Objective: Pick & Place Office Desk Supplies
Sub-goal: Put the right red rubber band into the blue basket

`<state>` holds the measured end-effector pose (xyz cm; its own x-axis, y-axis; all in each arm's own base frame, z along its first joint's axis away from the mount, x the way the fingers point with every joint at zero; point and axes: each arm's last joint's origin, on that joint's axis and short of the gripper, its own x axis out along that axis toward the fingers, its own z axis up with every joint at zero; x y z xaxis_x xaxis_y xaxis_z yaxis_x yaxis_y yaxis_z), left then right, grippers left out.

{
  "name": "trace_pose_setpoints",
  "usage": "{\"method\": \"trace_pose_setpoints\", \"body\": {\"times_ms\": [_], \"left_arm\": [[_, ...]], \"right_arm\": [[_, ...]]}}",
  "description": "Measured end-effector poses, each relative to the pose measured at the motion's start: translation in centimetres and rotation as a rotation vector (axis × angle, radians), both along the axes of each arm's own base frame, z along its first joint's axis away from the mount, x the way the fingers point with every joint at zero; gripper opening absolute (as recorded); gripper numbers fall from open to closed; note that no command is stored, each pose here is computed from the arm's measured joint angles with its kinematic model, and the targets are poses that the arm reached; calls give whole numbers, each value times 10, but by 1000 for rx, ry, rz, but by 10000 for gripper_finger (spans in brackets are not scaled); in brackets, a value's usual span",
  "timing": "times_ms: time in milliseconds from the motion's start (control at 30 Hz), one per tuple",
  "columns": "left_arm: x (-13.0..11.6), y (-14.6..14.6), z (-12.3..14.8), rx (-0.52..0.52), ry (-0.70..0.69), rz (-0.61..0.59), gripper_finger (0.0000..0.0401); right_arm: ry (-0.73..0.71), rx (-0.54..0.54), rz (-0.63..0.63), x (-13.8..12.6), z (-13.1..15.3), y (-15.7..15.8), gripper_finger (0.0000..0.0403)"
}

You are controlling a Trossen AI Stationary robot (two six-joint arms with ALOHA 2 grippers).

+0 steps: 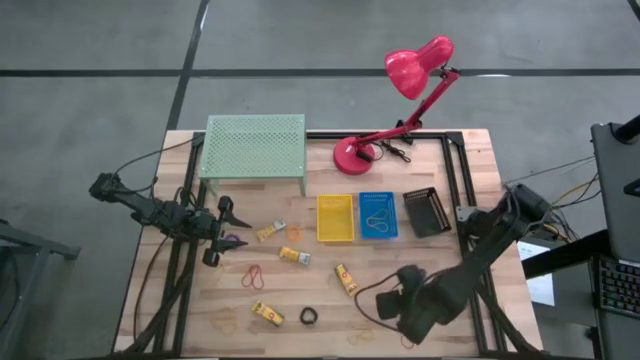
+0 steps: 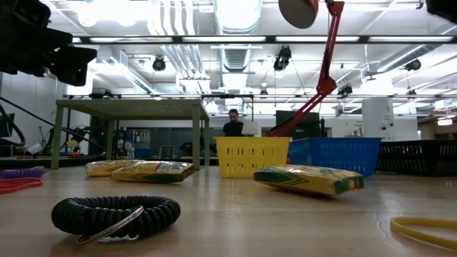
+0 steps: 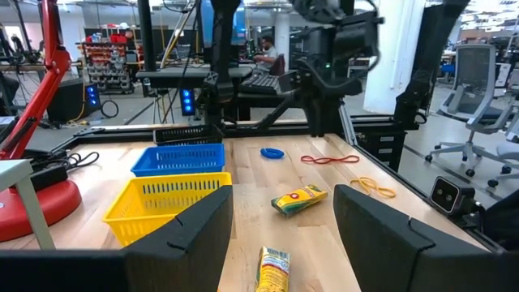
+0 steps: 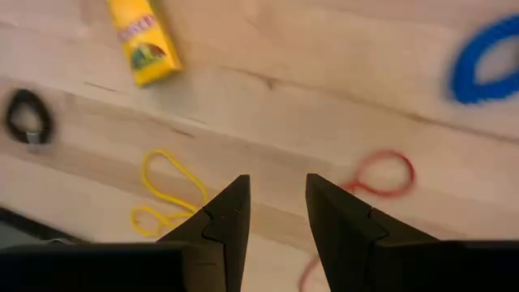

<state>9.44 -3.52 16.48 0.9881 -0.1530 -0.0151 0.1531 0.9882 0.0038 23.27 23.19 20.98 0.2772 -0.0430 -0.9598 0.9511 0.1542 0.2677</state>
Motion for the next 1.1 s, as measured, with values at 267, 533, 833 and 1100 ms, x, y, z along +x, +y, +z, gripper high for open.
{"method": "trace_pose_setpoints", "body": {"times_ms": [267,533,833,1100], "left_arm": [[0,0,0,0,0,0,219],[0,0,0,0,0,0,219],[0,0,0,0,0,0,219],[0,0,0,0,0,0,219]], "right_arm": [[168,9,-90,15,5,25,129],[238,29,-112,19,-16,41,154],[293,15,-117,16,-33,50,143],[339,-15,-116,14,-49,53,130]]}}
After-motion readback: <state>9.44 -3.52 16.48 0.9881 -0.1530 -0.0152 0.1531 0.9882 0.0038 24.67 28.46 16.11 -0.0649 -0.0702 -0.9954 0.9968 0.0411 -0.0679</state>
